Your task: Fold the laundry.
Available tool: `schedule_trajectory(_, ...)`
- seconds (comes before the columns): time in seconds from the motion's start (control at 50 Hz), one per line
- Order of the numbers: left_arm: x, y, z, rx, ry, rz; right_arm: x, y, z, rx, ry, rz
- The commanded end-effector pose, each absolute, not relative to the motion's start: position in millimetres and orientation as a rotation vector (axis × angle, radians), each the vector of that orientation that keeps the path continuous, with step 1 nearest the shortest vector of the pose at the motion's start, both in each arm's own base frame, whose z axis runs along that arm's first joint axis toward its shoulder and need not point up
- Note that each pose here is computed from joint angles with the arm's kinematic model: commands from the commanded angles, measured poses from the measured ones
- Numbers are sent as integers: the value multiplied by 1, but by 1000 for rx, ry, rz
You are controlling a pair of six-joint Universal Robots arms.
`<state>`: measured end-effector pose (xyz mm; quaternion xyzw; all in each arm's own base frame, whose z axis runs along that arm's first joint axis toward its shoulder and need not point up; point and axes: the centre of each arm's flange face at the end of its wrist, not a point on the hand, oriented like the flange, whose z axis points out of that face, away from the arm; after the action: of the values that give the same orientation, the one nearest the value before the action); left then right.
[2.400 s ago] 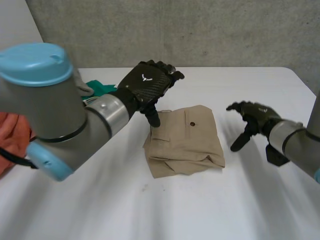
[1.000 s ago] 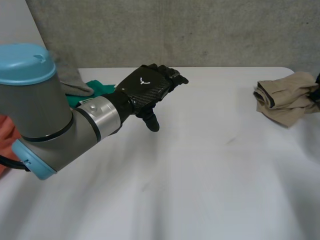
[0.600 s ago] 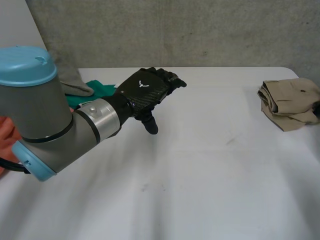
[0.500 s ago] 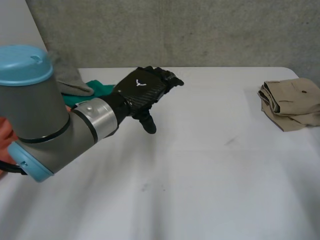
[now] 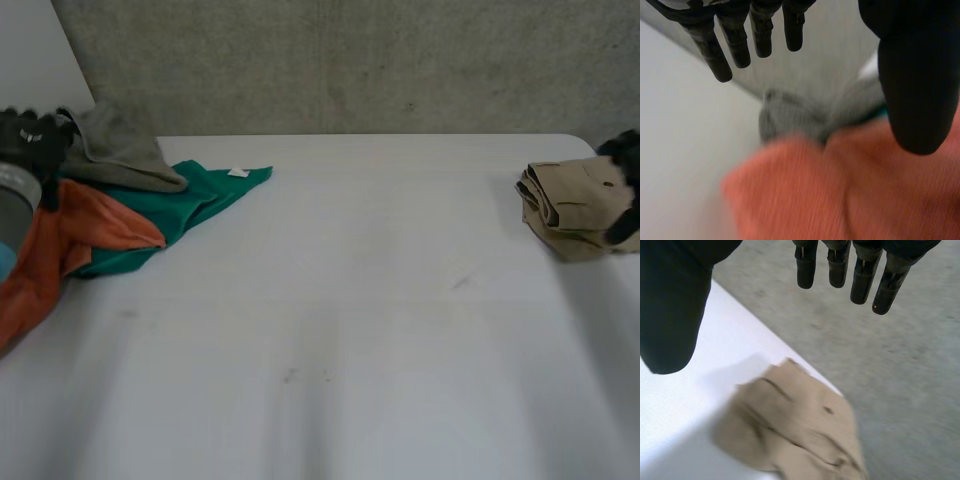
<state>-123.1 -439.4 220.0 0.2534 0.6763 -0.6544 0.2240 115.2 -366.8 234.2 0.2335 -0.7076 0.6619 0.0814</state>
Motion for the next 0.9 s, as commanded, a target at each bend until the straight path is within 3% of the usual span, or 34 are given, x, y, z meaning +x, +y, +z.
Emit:
schedule_trajectory(0.02,-88,-469,171,743,1792,-1626,151,-338,212,832,-2217,1952)
schedule_trajectory(0.1,-81,-478,172,704,1738,-1655,156,-332,207,849,-2234,1941)
schedule_trajectory(0.18,-98,-473,187,671,1683,-1716,155,-331,205,847,-2235,1935)
schedule_trajectory(0.26,-138,-448,232,644,1643,-1881,154,-331,207,840,-2227,1937)
schedule_trajectory(0.28,-159,-433,246,644,1651,-1971,154,-331,207,836,-2226,1938)
schedule_trajectory(0.32,-175,-420,255,644,1668,-2041,153,-331,208,832,-2223,1940)
schedule_trajectory(0.34,-199,-404,266,651,1694,-2137,152,-331,210,828,-2220,1943)
schedule_trajectory(0.4,-237,-375,263,712,1803,-2242,152,-331,211,826,-2217,1945)
schedule_trajectory(0.42,-264,-353,259,787,1890,-2307,151,-331,211,824,-2217,1944)
schedule_trajectory(0.5,-326,-289,239,1090,2152,-2422,151,-331,213,823,-2210,1950)
schedule_trajectory(0.58,-361,-244,226,1332,2344,-2471,151,-331,214,822,-2207,1954)
schedule_trajectory(0.66,-375,-225,201,1483,2497,-2377,152,-330,214,827,-2207,1956)
schedule_trajectory(0.76,-381,-206,210,1544,2458,-2401,157,-329,213,852,-2209,1964)
schedule_trajectory(0.84,-354,-230,236,1297,2402,-2437,173,-324,216,920,-2201,1996)
schedule_trajectory(0.9,-317,-249,253,1015,2376,-2376,189,-319,221,980,-2181,2034)
